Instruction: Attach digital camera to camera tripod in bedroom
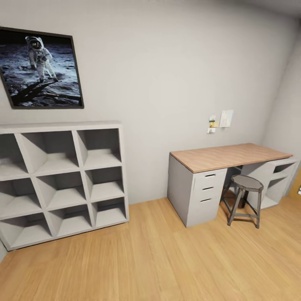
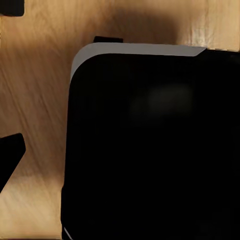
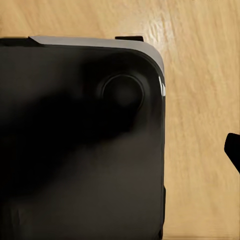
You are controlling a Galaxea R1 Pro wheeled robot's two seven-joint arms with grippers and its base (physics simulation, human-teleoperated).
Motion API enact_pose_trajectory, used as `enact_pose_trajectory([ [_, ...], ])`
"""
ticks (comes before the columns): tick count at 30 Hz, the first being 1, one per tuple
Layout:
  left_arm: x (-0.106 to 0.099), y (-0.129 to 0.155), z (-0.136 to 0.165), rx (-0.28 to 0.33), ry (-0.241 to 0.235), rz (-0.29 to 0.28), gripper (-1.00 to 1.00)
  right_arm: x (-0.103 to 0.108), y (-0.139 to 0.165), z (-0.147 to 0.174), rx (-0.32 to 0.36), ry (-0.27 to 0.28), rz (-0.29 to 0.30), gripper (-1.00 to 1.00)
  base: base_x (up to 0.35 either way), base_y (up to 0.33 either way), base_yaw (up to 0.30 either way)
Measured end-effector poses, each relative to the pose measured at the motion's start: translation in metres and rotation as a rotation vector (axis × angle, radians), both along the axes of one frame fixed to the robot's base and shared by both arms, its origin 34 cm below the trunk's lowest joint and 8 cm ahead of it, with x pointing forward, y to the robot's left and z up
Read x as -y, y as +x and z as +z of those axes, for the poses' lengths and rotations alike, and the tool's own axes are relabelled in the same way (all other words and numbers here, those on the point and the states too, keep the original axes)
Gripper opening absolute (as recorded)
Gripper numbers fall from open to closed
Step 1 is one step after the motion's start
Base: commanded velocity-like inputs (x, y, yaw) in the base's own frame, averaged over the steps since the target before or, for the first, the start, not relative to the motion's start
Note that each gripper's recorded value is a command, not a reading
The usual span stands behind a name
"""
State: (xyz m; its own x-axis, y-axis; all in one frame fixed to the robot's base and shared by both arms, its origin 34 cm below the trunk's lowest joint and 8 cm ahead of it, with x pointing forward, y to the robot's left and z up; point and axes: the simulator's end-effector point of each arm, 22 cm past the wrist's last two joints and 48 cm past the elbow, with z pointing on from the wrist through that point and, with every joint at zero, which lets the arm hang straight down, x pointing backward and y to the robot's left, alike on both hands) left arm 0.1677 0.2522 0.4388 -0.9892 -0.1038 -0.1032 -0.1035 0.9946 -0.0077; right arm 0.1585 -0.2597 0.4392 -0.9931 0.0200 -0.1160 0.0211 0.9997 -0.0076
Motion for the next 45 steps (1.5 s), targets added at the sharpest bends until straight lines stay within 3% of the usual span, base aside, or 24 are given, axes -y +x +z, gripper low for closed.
enact_pose_trajectory([
  [18, -0.0003, 0.0001, 0.0001, 0.001, -0.001, 0.006, 1.00, -0.0014, -0.0002, 0.0000, 0.000, 0.006, 0.001, 1.00, -0.018, 0.000, 0.241],
  [31, -0.0018, 0.0005, 0.0001, 0.001, 0.001, 0.006, 1.00, -0.0016, -0.0002, 0.0000, 0.000, 0.007, 0.001, 1.00, 0.000, 0.000, 0.040],
  [45, -0.0019, 0.0003, 0.0001, 0.002, 0.001, 0.006, 1.00, -0.0019, 0.0006, 0.0001, 0.003, 0.007, 0.001, 1.00, 0.000, 0.000, 0.172],
])
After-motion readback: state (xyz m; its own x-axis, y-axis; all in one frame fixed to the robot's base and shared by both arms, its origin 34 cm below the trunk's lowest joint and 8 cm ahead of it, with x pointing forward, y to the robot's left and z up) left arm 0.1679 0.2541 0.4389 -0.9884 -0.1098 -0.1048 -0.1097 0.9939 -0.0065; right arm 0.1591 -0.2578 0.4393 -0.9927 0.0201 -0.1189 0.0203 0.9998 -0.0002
